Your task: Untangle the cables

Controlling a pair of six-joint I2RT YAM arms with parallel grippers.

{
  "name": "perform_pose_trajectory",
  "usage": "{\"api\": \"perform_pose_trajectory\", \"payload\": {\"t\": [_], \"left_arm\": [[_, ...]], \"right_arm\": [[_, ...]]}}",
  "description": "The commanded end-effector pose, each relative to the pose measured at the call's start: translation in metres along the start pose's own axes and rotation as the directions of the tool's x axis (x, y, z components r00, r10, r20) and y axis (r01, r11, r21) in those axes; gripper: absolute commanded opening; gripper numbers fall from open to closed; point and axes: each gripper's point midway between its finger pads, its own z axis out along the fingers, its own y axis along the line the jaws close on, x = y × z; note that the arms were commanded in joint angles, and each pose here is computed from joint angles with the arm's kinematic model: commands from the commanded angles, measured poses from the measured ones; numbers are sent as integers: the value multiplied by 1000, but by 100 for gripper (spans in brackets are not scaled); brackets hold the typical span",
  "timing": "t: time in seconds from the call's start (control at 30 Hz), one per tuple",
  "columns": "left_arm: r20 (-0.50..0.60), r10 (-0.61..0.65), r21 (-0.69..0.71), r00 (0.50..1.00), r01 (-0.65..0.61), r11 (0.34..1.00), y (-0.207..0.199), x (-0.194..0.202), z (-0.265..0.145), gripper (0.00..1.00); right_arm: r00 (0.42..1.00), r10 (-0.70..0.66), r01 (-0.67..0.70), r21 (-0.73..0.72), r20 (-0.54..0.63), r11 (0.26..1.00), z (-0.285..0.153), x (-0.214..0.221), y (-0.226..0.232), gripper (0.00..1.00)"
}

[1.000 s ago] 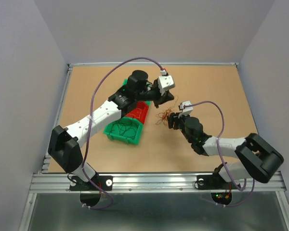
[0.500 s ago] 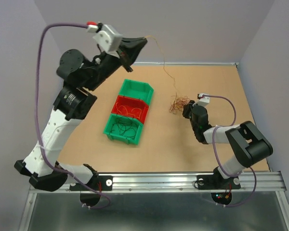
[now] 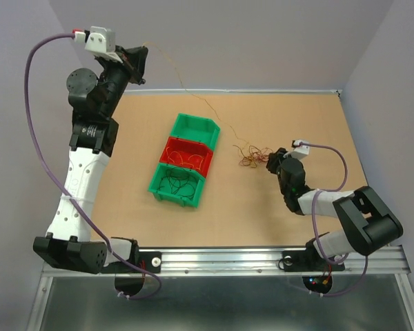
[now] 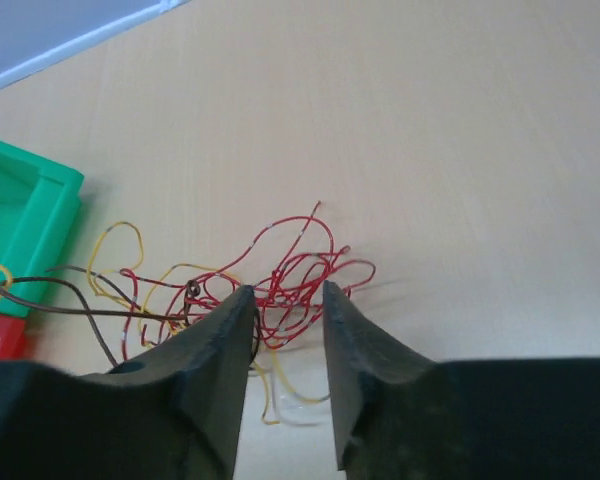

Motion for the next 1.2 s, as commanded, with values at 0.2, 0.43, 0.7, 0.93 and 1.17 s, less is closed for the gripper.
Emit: {"api": "perform_pose_trajectory", "payload": {"t": [0.2, 0.43, 0.7, 0.93, 1.17], "left_arm": [[49, -102, 384, 994, 76, 920, -71, -3, -40, 0], [52, -91, 411, 994, 62, 910, -78, 6, -58, 0], [78, -75, 417, 994, 35, 908, -85, -1, -83, 0], [92, -71, 427, 993, 25, 904, -92, -11, -96, 0], [82, -42, 326, 996, 14, 945, -69, 6, -82, 0]], "right_arm": [[993, -54, 99, -476, 107, 874, -35, -35, 82, 82], [954, -190, 298, -713, 230, 635, -62, -47, 137, 88], [938, -236, 346, -749, 255, 564, -40, -43, 174, 88], [918, -290, 384, -794, 271, 472, -27, -22, 205, 85], [944, -192, 329, -808, 269, 489, -45, -55, 223, 1]]}}
